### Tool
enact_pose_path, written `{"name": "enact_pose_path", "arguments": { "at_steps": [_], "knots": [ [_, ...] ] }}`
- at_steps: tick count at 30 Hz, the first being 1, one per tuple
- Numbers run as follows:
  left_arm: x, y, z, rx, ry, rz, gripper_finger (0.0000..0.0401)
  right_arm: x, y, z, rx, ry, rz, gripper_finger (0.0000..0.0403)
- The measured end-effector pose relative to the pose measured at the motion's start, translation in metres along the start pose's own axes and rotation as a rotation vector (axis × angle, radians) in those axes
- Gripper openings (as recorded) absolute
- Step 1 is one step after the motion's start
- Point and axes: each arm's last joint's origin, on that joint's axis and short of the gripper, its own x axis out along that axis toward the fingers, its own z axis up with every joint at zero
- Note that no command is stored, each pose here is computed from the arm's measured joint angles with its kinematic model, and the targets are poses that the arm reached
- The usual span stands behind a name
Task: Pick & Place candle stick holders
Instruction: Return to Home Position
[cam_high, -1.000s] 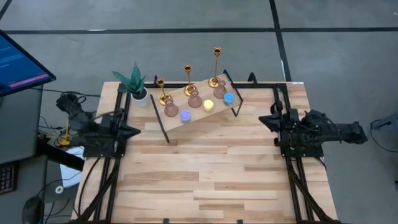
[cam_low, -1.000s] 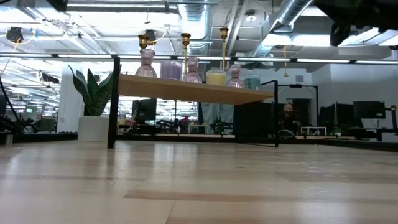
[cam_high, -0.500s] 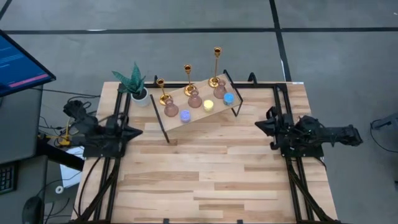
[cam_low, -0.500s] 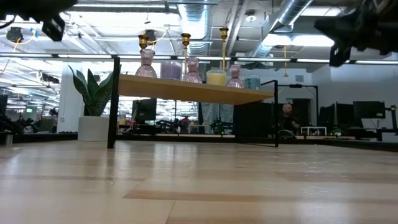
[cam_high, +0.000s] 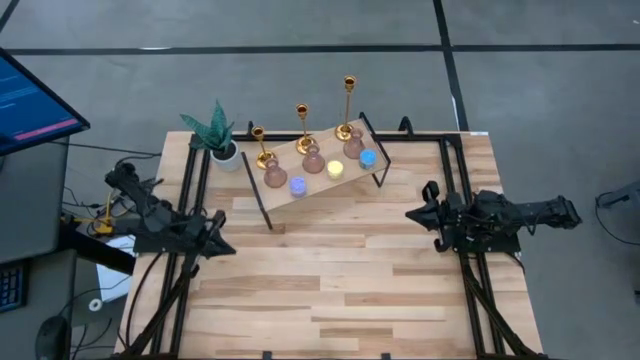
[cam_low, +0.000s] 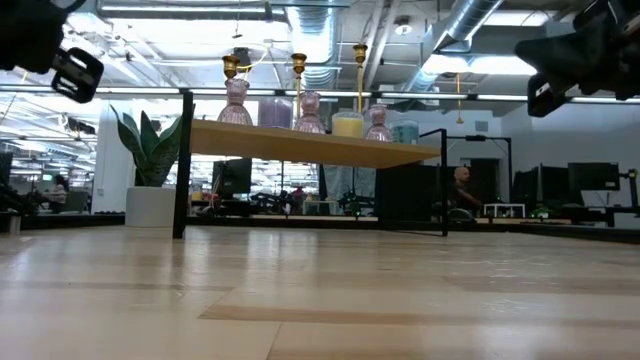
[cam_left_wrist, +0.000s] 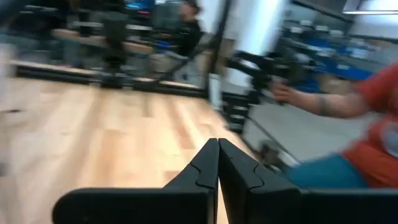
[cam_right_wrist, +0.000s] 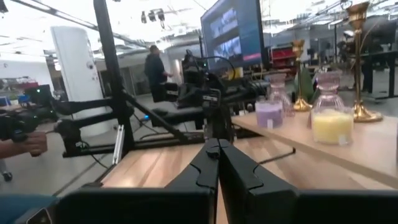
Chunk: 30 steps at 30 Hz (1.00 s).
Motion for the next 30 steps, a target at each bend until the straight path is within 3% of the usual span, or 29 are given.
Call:
{"name": "enact_pose_path", "arguments": {
  "at_steps": [4, 10, 18, 20, 22, 24, 27, 30],
  "knots": [
    [0.004, -0.001, -0.011, 0.002, 0.004, -0.046, 0.0007, 0.000, 0.000, -0.003, 0.030, 0.034, -0.005, 0.0000],
    [0.006, -0.001, -0.013, 0.040, 0.022, -0.027, 0.0007, 0.000, -0.002, -0.007, 0.022, 0.075, -0.023, 0.0000],
    [0.008, -0.002, -0.015, 0.052, 0.049, -0.013, 0.0008, -0.001, -0.003, -0.013, 0.111, 0.131, -0.035, 0.0000],
    [0.009, 0.001, -0.010, 0.053, -0.022, 0.112, 0.0009, -0.001, -0.002, -0.012, 0.141, 0.118, -0.023, 0.0000],
    [0.007, 0.006, -0.004, 0.018, -0.103, 0.323, 0.0014, -0.001, -0.001, -0.012, 0.101, 0.131, 0.035, 0.0000],
    [0.006, 0.009, -0.003, 0.025, -0.117, 0.428, 0.0019, -0.001, 0.001, -0.010, 0.083, 0.122, 0.100, 0.0000],
    [0.007, 0.007, -0.008, 0.110, -0.051, 0.333, 0.0023, -0.002, 0.002, -0.012, 0.089, 0.152, 0.192, 0.0000],
    [0.008, 0.007, -0.014, 0.120, -0.037, 0.251, 0.0023, -0.002, 0.001, -0.011, 0.087, 0.153, 0.227, 0.0000]
  ]
}}
